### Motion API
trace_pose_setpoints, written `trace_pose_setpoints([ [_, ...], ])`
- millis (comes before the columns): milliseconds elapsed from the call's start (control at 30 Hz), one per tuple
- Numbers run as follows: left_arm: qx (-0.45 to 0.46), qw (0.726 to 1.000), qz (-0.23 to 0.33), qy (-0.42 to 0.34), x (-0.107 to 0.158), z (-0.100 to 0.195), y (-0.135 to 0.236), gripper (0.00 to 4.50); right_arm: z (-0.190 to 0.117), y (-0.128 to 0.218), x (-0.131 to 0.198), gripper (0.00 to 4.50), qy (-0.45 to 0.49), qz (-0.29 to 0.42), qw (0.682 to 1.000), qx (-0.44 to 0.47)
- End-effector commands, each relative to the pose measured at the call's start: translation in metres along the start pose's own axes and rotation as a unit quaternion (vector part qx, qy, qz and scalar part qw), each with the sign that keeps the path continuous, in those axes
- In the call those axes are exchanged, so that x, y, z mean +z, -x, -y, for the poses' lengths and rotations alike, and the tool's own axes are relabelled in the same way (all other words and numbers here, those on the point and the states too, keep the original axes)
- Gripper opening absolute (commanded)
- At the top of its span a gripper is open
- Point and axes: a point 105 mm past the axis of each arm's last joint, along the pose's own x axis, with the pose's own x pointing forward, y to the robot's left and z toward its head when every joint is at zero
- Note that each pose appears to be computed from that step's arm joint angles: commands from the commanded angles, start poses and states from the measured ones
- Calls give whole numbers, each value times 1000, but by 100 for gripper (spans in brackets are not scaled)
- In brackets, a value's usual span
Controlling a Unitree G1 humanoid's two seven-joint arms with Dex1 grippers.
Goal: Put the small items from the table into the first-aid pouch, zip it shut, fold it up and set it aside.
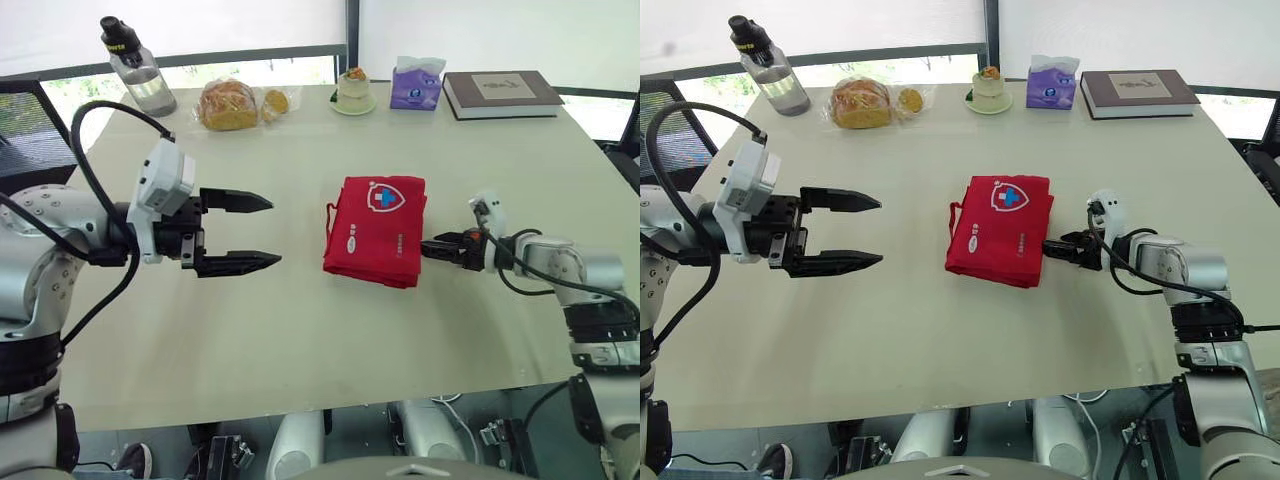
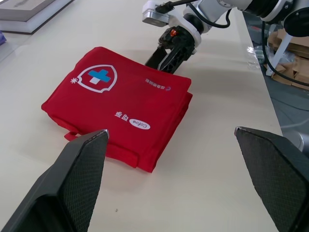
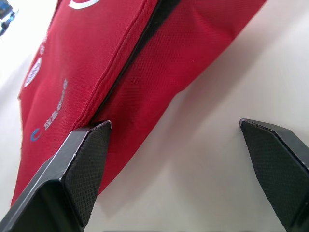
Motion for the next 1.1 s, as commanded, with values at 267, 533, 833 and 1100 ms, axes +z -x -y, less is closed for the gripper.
trace_pose_setpoints([
  [267,8,1000,3,-26,10,0,3,446,9,45,29,450,11,61,998,-20],
  [533,4,999,14,-33,13,-3,-4,446,-14,36,36,450,-26,82,996,11],
  [833,1,999,18,-43,18,-4,-10,446,-28,-1,11,450,-87,48,995,9],
  [1100,1,999,23,-44,20,-6,-13,450,-37,-9,4,204,-104,44,993,18],
])
